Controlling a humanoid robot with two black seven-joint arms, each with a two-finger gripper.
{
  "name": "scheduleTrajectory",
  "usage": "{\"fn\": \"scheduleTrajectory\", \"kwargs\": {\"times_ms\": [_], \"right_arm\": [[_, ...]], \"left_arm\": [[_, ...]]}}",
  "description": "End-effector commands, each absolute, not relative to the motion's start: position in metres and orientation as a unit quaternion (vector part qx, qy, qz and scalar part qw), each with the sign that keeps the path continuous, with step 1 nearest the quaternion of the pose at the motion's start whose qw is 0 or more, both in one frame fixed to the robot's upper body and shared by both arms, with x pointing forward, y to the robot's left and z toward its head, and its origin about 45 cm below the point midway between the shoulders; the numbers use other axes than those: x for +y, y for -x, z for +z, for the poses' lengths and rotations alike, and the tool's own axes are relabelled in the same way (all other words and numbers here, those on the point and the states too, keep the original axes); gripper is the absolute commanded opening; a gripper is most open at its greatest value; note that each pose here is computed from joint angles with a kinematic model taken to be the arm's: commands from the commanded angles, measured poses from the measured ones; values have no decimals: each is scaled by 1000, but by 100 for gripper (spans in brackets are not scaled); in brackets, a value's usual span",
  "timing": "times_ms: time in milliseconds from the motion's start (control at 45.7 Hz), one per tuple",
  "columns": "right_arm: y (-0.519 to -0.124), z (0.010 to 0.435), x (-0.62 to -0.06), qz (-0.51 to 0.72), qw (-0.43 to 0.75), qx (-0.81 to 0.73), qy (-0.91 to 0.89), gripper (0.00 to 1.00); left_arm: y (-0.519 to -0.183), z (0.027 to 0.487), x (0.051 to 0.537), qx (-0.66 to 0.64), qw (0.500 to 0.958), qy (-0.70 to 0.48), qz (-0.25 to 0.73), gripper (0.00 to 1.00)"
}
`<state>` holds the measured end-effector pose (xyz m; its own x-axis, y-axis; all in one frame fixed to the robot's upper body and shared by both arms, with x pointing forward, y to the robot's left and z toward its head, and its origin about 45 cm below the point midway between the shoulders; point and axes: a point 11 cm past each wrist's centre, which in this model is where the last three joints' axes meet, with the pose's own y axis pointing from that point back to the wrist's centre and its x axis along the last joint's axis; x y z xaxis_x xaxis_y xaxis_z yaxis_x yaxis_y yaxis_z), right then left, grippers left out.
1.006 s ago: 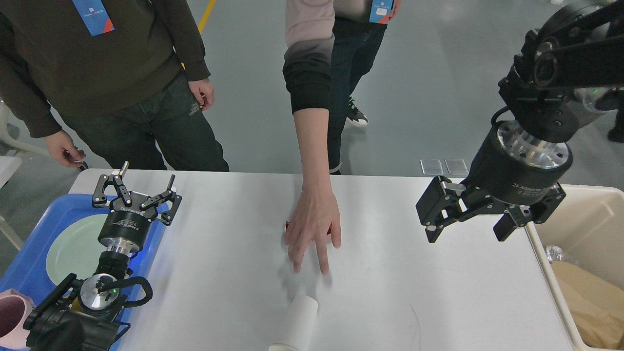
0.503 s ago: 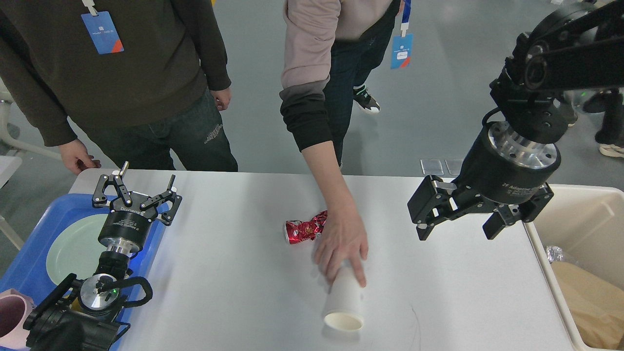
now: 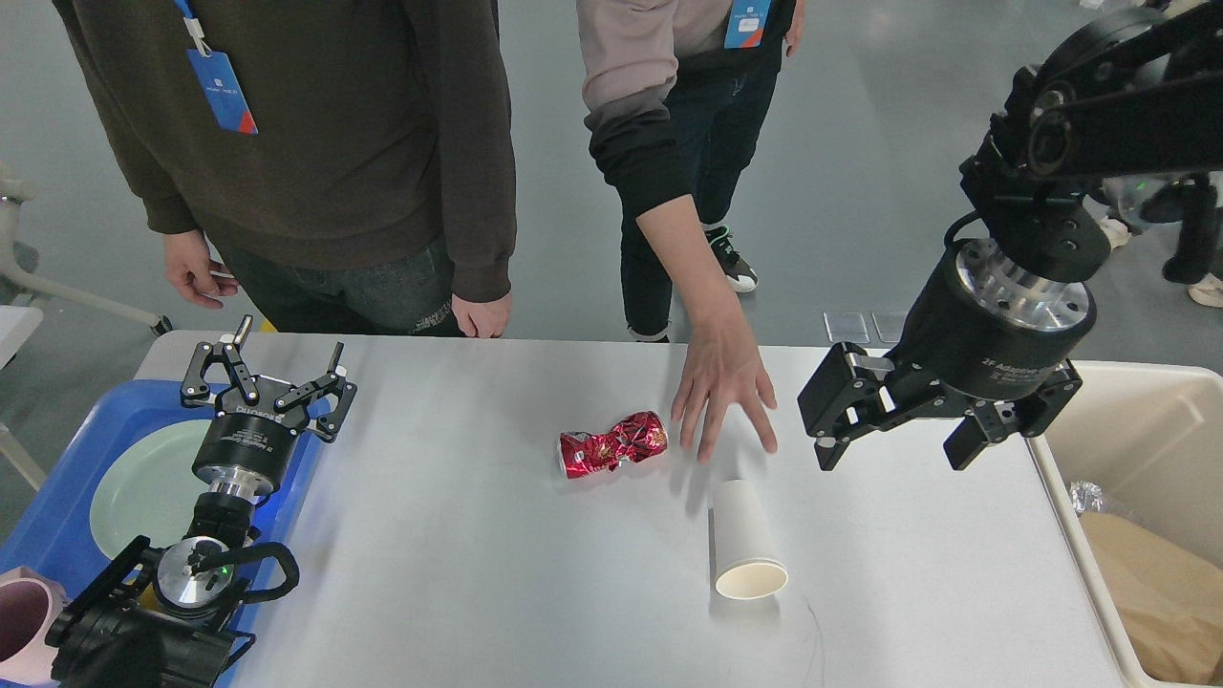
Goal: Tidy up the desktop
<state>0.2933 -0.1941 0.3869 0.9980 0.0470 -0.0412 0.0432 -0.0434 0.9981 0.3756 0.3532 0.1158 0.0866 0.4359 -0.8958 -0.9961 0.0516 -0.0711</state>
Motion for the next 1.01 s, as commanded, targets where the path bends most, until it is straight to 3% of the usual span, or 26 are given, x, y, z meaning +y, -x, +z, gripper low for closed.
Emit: {"fn": "scheduleTrajectory", "kwargs": {"times_ms": [0,131,525,810,985], "right_arm": [[-292,379,-194,-7,690,40,-722,100],[-299,364,-188,-1,681,40,-731,100],[-327,260,-213,0,678,-38,-734,100],[-329,164,-190,-5,667,-19,-745,100],[-334,140,-191,17,671,-46,-739,100]], "left_arm": [[-376,116,353,363,628,386,570,96],[-376,116,353,363,628,386,570,96],[-376,116,353,363,628,386,570,96],[-376,116,353,363,629,386,569,96],[-376,116,353,363,628,387,569,96]]}}
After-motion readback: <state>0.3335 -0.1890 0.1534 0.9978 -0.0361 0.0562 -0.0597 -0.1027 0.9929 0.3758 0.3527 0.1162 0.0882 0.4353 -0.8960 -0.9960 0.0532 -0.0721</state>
